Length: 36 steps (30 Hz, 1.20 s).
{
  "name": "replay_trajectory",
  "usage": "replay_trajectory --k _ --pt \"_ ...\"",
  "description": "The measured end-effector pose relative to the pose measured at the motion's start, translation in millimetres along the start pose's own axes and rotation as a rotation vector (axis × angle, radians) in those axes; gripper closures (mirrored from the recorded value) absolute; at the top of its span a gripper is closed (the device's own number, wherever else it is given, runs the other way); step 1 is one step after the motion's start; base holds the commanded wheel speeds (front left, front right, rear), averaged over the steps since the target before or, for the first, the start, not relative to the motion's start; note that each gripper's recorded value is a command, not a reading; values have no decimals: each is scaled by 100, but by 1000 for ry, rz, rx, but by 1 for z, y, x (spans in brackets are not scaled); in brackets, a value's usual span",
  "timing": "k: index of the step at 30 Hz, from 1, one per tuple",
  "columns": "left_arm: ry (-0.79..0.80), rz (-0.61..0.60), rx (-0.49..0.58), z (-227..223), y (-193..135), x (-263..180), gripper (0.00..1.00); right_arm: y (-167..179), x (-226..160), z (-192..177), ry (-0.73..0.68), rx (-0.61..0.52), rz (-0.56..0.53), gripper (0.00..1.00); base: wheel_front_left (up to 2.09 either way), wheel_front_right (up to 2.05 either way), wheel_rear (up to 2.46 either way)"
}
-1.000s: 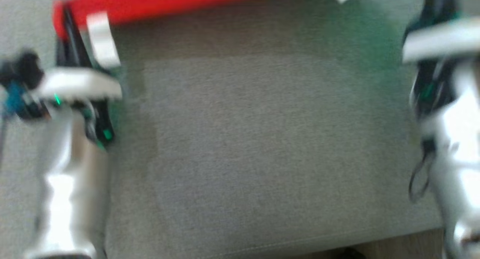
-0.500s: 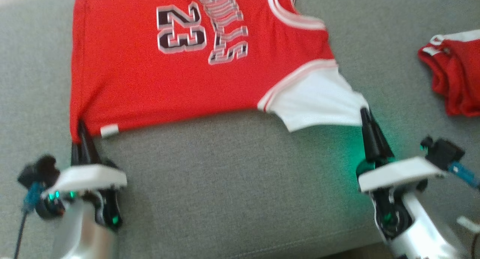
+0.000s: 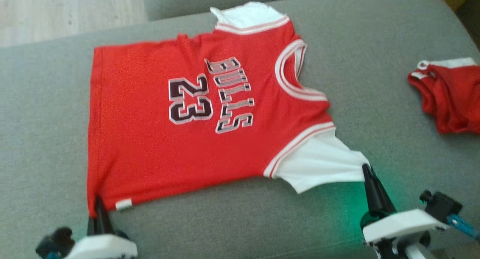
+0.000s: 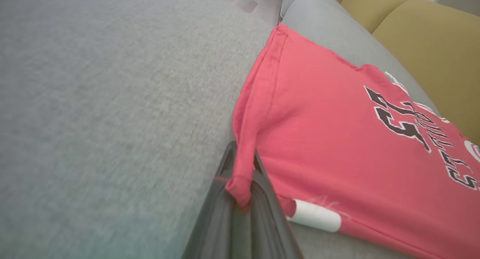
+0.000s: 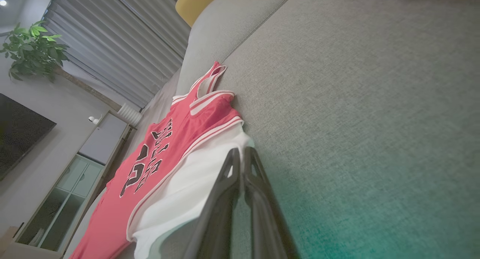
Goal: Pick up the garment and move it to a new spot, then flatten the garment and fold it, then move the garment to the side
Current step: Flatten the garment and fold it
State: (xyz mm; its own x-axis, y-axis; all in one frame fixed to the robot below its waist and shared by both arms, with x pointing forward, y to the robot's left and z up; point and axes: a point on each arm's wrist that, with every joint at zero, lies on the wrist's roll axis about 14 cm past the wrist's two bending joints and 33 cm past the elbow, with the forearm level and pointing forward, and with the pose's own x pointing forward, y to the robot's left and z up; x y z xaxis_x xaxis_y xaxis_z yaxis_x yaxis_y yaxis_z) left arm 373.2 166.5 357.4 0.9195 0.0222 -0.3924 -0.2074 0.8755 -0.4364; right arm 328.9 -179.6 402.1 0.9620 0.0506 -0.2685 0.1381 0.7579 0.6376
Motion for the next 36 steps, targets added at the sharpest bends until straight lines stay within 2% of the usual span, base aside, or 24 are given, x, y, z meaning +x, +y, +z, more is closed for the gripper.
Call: replay_trajectory --k 12,20,22,27,33,36 --pt "13 9 -47 -16 11 -51 100 -3 -42 -17 35 -10 19 100 0 0 0" --pt "2 -22 -42 -14 5 -56 100 -5 -56 -18 28 13 12 100 0 0 0" --pt "15 -58 2 -18 -3 -56 100 -2 -52 -10 4 17 22 100 0 0 0" --pt "13 -114 18 -15 -21 -47 100 18 -30 9 -45 29 74 100 0 0 0" --pt "-57 -179 -10 15 -48 -23 100 51 14 40 -97 28 159 100 0 0 0" --pt "-66 -186 -44 21 -54 -14 100 59 33 43 -90 29 173 100 0 0 0"
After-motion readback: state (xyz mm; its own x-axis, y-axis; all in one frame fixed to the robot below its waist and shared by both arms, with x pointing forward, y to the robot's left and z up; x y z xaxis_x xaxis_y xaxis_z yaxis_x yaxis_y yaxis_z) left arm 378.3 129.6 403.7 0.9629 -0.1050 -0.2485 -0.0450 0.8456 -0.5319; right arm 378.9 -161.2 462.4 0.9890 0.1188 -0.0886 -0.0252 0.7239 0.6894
